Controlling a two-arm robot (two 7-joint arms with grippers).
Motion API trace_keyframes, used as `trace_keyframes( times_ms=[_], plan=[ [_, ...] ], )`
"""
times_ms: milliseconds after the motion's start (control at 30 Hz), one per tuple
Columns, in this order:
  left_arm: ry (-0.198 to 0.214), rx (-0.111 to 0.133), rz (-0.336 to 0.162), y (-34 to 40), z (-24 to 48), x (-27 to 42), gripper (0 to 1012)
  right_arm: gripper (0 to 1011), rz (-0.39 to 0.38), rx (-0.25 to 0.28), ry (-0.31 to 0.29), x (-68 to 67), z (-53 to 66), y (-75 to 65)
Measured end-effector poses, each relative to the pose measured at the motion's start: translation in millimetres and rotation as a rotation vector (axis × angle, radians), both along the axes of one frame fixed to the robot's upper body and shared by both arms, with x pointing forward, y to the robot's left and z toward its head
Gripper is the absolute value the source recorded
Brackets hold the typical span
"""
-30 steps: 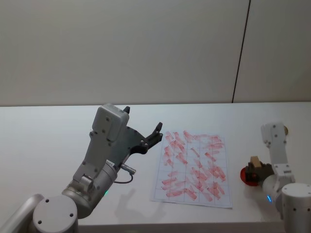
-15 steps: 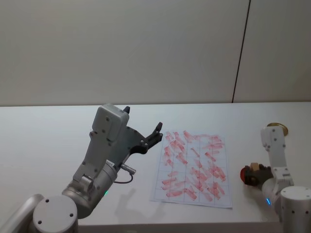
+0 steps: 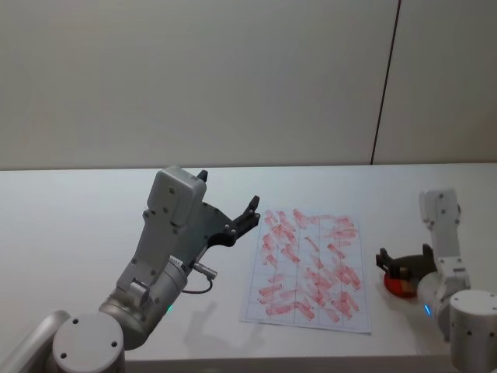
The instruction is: Use the one hand to pick up the stamp and affix it onto the A4 paper.
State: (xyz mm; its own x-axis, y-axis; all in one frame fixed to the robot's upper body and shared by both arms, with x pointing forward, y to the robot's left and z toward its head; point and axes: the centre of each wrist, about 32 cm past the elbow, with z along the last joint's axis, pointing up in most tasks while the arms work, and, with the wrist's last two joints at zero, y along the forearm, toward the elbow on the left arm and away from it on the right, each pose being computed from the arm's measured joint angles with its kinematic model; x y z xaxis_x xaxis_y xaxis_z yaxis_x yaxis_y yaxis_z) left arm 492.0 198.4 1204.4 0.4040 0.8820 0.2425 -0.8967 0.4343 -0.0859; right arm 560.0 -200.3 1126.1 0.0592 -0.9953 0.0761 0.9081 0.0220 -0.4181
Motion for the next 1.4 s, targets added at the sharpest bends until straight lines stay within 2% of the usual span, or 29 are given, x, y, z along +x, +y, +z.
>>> trace_keyframes(
  times_ms=[100, 233, 433, 600, 900, 1400],
  plan=[
    [0.0, 0.0, 0.0, 0.0, 0.0, 0.0, 993, 927, 0.001, 0.007, -0.037, -2.1, 6.8, 0.0],
    [0.0, 0.0, 0.0, 0.0, 0.0, 0.0, 993, 1001, 0.002, 0.014, -0.079, -5.3, 14.2, -1.2],
    [0.0, 0.0, 0.0, 0.0, 0.0, 0.0, 993, 1001, 0.003, 0.025, -0.145, -13.4, 24.1, -5.1],
    [0.0, 0.0, 0.0, 0.0, 0.0, 0.0, 993, 1001, 0.009, 0.032, -0.223, -26.2, 33.8, -12.8],
    [0.0, 0.0, 0.0, 0.0, 0.0, 0.0, 993, 1001, 0.029, 0.026, -0.307, -43.6, 41.1, -24.0],
    [0.0, 0.0, 0.0, 0.0, 0.0, 0.0, 993, 1001, 0.043, 0.018, -0.358, -55.2, 46.2, -30.8]
  ],
)
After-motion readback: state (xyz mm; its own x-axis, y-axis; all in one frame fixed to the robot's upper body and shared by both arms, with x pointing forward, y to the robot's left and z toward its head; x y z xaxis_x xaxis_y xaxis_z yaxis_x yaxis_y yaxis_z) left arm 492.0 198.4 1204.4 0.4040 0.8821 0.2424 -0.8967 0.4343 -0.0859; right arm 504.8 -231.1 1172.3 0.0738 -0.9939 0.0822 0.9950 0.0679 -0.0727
